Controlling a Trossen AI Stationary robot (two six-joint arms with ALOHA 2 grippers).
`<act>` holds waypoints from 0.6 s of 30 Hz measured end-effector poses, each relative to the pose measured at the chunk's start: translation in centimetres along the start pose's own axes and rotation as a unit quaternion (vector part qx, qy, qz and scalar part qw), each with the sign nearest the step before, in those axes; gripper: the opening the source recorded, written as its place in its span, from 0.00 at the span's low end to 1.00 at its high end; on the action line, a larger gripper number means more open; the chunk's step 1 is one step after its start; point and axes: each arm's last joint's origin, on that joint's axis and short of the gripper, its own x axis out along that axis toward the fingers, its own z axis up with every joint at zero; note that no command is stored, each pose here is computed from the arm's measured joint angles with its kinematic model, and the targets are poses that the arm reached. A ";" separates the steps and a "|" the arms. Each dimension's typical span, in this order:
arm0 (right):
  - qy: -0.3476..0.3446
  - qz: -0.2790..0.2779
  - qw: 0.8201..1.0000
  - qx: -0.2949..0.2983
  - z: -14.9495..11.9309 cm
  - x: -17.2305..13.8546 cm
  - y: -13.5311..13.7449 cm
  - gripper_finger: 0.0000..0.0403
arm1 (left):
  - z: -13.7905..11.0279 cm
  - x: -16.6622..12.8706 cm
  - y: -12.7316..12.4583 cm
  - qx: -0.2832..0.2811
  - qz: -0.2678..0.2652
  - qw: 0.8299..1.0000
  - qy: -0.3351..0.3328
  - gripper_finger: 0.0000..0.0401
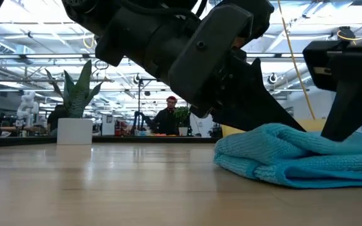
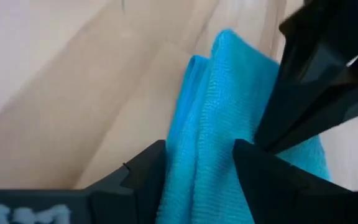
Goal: Fold microfiber towels
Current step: Fold the blue kitchen towel
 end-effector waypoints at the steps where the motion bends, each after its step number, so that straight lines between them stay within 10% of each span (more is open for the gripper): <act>1: 0.007 -0.001 1.000 -0.001 -0.1 0.1 -0.1 0.45 | 0.0 0.0 0.0 0.000 0.002 1.000 -0.001 0.05; 18: 0.036 0.003 0.999 0.005 -1.0 0.9 -0.1 0.05 | 3.2 -3.7 -2.1 0.030 0.103 0.994 -0.002 0.06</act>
